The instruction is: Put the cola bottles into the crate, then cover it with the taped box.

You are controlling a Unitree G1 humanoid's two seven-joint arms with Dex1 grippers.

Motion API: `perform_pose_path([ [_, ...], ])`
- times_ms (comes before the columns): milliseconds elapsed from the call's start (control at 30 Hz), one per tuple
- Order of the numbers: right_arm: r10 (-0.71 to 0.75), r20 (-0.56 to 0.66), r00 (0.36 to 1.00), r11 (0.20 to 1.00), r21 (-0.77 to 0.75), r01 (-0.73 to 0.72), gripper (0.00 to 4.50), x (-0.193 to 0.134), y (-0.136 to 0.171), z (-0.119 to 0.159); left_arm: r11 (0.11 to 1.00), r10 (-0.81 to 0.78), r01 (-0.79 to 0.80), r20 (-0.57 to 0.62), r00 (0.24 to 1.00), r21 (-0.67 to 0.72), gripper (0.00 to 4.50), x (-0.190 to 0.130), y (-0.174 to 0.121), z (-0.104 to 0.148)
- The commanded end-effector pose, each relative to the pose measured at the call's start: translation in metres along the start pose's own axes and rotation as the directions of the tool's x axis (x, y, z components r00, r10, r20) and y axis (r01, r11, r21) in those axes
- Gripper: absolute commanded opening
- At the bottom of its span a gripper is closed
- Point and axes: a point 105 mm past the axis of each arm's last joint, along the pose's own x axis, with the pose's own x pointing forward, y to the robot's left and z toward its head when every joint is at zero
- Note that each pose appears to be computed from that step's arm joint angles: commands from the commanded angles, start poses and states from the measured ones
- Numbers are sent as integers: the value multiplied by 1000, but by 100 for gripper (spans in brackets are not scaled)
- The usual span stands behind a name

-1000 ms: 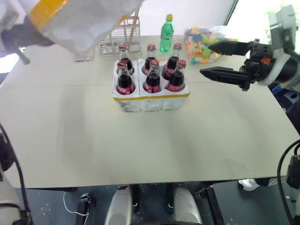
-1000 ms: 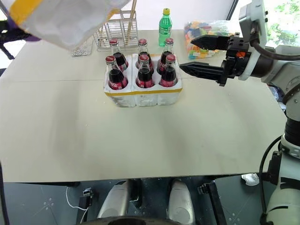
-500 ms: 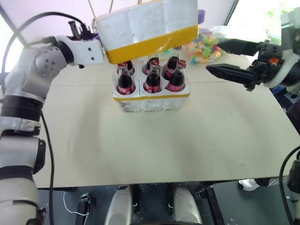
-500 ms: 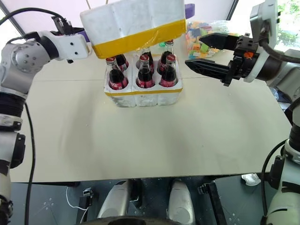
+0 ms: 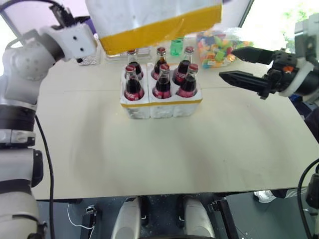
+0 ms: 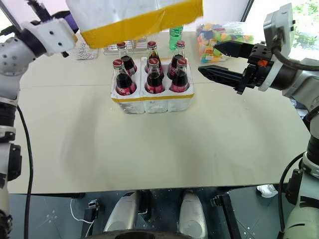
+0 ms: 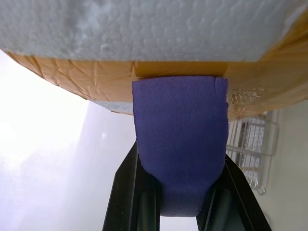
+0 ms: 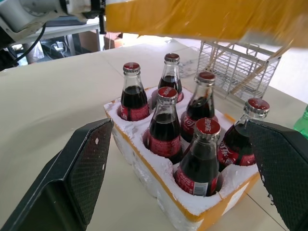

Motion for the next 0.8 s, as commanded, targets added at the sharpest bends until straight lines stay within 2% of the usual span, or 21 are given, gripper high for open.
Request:
perform_pose_path([
  [33, -2, 42, 999, 999, -45, 4, 450, -3, 0, 14, 995, 1, -9, 77, 997, 97, 31, -8, 8, 14],
  [333, -5, 36, 999, 999, -44, 6, 450, -5, 0, 13, 961, -87, 68, 59, 994, 268, 31, -6, -20, 12],
  [467, -13, 37, 999, 999, -44, 14, 450, -6, -1, 13, 929, -116, 79, 80, 990, 361, 31, -4, -35, 18],
  [567, -17, 37, 999, 999, -44, 19, 450, -6, -1, 12, 922, -107, 78, 56, 993, 379, 31, -5, -40, 15],
  [600, -15, 38, 999, 999, -43, 17, 450, -6, 0, 12, 925, -98, 72, 49, 994, 373, 134, -5, -41, 14],
  [800, -27, 45, 999, 999, -35, 29, 450, -6, -2, 11, 926, -123, 88, 72, 990, 366, 431, -17, -59, 19],
])
